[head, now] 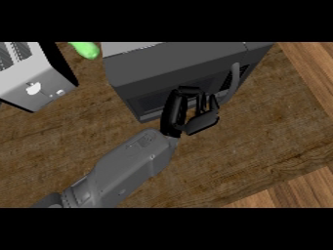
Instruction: Pick up the milk, place it into the microwave and close the microwave
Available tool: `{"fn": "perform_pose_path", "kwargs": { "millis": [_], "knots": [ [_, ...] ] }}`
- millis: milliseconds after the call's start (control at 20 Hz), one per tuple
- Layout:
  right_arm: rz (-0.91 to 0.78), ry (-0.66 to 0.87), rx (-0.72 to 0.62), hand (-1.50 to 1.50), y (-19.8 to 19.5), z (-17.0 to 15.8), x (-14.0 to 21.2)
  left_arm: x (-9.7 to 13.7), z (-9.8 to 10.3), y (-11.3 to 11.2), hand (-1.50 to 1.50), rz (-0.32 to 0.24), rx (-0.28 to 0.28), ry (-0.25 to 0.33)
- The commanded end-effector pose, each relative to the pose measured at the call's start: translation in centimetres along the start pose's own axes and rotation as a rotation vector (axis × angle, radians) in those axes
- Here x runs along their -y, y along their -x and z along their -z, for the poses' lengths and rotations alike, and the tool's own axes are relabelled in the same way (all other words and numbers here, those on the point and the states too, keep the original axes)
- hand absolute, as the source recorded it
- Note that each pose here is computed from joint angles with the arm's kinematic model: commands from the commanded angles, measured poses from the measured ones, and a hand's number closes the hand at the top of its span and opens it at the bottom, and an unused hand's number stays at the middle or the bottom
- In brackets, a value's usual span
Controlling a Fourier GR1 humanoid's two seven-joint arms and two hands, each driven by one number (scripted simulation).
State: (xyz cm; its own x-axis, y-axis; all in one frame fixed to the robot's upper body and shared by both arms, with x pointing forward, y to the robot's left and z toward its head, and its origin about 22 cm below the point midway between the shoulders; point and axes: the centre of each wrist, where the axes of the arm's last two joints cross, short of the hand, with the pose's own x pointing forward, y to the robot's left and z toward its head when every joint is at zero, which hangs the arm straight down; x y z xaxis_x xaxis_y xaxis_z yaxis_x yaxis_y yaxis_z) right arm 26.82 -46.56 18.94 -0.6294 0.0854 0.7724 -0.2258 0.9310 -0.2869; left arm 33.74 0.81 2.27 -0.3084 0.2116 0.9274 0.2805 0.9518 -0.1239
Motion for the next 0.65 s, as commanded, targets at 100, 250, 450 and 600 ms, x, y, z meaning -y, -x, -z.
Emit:
{"fn": "perform_pose_path", "kwargs": {
  "millis": [100, 250, 450, 600],
  "knots": [
    [0.017, -0.004, 0.022, -1.50, -0.4, 0.4, 1.0, -0.7, 2.8, -1.0, 1.50, 0.016, 0.009, -0.046],
    [0.025, -0.003, 0.022, -1.50, -0.4, 0.4, 1.4, -0.7, 2.7, -0.8, 1.50, 0.020, 0.006, -0.044],
    [0.032, 0.002, 0.023, -1.50, -0.6, 0.7, 1.9, -0.2, 2.8, -1.2, 1.50, 0.008, 0.015, -0.039],
    [0.040, 0.002, 0.026, -1.50, -0.5, 0.9, 2.0, -0.3, 2.8, -1.1, 1.50, 0.008, 0.017, -0.031]
  ]
}}
